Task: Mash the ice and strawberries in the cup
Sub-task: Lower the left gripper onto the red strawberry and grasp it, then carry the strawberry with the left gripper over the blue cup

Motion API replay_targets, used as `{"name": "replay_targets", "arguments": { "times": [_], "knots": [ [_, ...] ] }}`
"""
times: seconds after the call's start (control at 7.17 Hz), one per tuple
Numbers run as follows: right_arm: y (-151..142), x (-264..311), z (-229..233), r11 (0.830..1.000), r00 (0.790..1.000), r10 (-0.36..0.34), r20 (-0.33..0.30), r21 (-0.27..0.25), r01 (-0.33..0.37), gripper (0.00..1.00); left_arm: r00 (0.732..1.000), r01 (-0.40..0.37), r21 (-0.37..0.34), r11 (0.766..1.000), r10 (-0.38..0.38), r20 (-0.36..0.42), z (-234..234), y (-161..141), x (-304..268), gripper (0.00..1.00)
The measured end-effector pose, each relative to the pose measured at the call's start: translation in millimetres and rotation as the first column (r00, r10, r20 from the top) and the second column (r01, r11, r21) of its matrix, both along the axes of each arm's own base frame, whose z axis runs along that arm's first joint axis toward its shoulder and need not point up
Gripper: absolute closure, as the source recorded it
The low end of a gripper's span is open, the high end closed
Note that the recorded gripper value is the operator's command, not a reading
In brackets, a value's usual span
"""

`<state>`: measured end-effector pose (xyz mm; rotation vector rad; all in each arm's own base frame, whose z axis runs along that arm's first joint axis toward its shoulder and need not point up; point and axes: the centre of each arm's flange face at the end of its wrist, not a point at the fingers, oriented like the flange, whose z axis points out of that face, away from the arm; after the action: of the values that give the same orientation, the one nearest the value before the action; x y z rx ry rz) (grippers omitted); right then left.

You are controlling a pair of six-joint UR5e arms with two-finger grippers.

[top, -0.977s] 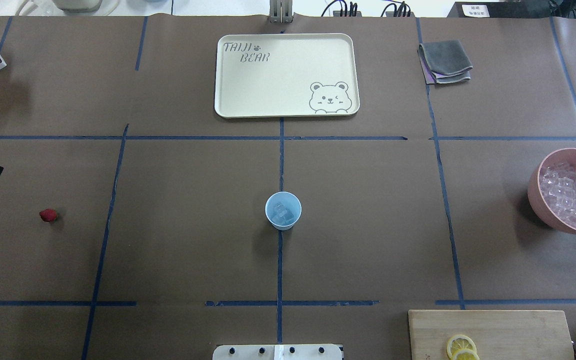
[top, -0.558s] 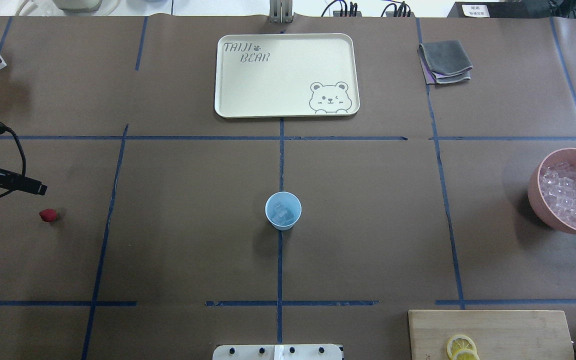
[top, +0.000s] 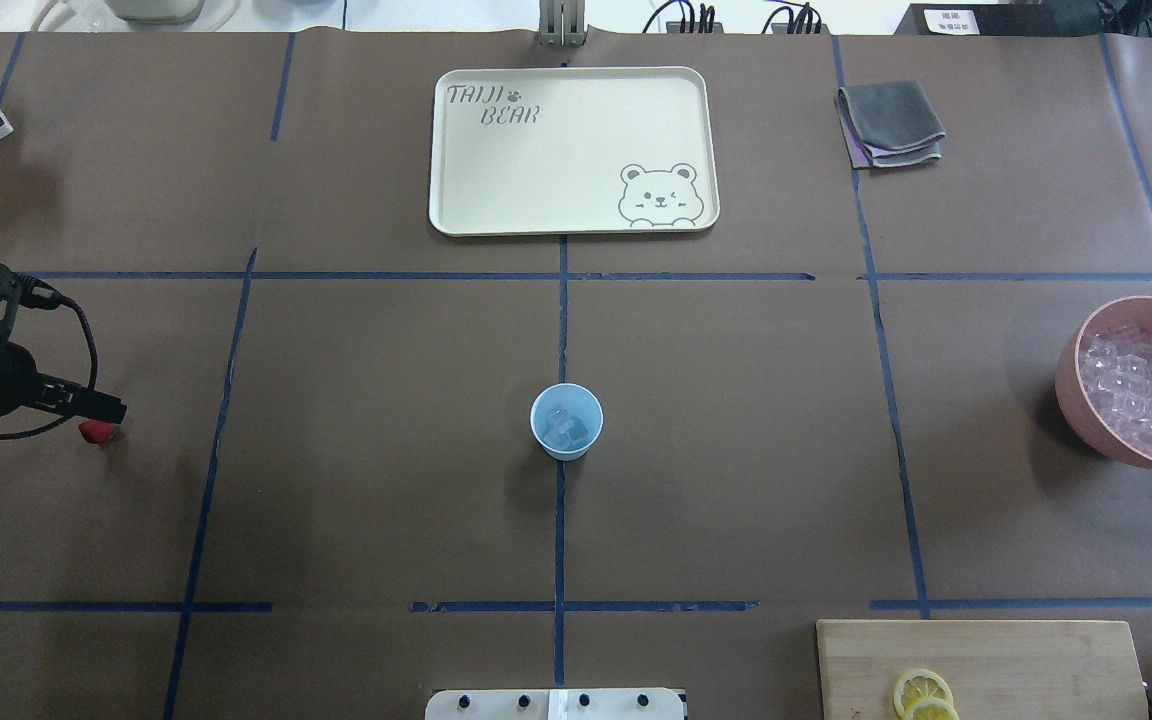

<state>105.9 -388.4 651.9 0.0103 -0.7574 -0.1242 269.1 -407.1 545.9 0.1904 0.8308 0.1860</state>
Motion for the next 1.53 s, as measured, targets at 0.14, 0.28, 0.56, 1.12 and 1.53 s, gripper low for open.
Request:
{"name": "replay_targets", "arguments": {
  "times": [0.14, 0.28, 0.56, 1.12, 1.53],
  "knots": [
    [0.1, 0.0, 0.2, 1.000, 1.000, 0.000, 0.000, 0.000, 0.000, 0.00, 1.000, -0.006, -0.009, 1.000, 0.006, 0.008, 6.3, 1.5, 3.0, 0.00],
    [0.4, 0.0, 0.8, 1.000, 1.000, 0.000, 0.000, -0.001, 0.000, 0.00, 1.000, -0.009, -0.017, 1.000, 0.009, 0.016, 12.4, 2.1, 4.7, 0.01],
    [0.7, 0.0, 1.3, 1.000, 1.000, 0.000, 0.000, -0.002, 0.000, 0.00, 1.000, -0.015, -0.027, 1.000, 0.016, 0.025, 19.0, 3.2, 7.6, 0.37],
    [0.8, 0.0, 1.5, 1.000, 1.000, -0.001, 0.000, -0.003, 0.001, 0.00, 0.999, -0.032, -0.030, 0.999, 0.032, 0.022, 17.7, 6.9, 15.1, 0.98],
    [0.8, 0.0, 0.6, 1.000, 1.000, -0.001, 0.000, -0.001, 0.001, 0.00, 0.999, -0.031, 0.035, 0.999, 0.032, -0.041, -32.8, 7.1, 13.0, 0.98]
  ]
}}
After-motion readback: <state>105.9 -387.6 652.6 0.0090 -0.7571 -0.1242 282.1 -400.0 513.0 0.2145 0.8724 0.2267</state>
